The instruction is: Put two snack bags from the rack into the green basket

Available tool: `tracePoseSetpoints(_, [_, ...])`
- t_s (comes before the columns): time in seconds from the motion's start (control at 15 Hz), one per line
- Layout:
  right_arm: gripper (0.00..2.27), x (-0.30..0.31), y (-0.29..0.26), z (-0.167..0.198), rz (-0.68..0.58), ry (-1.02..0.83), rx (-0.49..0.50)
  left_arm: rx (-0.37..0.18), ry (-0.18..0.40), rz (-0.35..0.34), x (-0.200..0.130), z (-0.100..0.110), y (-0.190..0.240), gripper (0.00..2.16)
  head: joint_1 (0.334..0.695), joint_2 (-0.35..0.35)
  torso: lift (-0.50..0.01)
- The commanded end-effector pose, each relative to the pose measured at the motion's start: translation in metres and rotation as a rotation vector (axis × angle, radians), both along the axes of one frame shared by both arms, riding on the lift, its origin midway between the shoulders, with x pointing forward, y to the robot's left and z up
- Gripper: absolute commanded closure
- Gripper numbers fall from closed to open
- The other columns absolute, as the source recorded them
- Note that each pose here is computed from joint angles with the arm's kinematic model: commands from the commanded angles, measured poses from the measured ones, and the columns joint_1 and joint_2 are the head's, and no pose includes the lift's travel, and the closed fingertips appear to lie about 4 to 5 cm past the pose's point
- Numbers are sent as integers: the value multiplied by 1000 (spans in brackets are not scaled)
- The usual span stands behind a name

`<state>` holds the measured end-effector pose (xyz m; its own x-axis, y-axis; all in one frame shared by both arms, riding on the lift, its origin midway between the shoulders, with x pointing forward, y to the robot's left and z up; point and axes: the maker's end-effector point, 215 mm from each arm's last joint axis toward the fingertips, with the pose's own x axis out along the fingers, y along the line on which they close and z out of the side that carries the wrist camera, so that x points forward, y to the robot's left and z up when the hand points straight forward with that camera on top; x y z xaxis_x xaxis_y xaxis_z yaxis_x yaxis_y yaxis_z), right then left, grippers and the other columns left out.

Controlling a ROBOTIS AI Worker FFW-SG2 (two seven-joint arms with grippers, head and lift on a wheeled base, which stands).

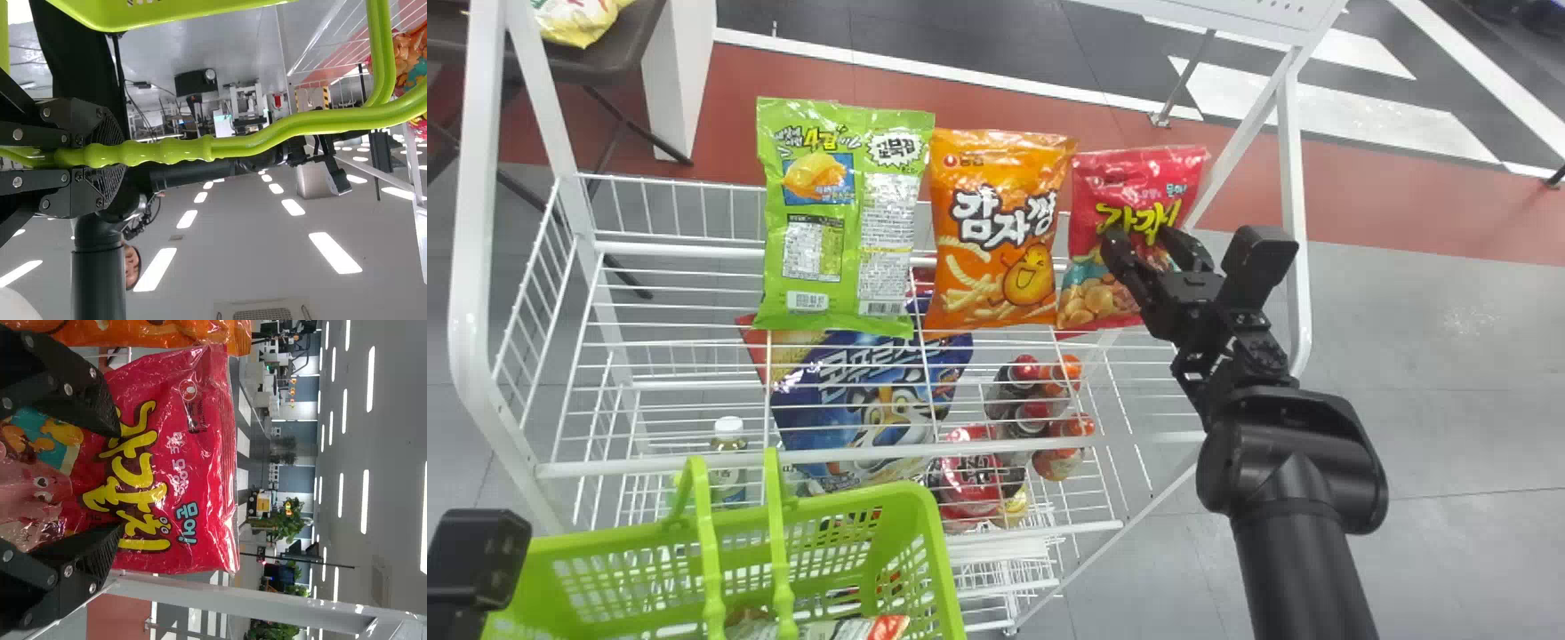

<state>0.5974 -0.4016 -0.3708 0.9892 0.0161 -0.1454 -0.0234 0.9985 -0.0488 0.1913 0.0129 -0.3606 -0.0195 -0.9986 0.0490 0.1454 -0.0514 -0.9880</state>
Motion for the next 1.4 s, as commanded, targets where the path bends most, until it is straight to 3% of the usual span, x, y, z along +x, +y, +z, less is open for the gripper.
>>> tracePoseSetpoints(0.0, [2196, 9, -1, 8, 9, -1, -8, -3, -1, 5, 2, 1, 1, 1264, 695, -350, -3])
tracePoseSetpoints(0.53, [2226, -18, 1, 7, -13, -21, 28, -4, 6, 14, 1, 0, 4, 1264, 695, -350, -3])
tracePoseSetpoints(0.93, [2226, -85, 0, 71, -36, -157, 113, -7, 0, 10, -1, 3, 3, 1264, 695, -350, -3])
tracePoseSetpoints(1.2, [2226, -140, 56, 101, 93, -169, 212, -15, -2, 3, -3, 5, -1, 1264, 695, -350, -3])
tracePoseSetpoints(1.33, [2226, -158, 92, 92, 158, -97, 239, -22, -6, 0, -4, 8, -4, 1264, 695, -350, -3])
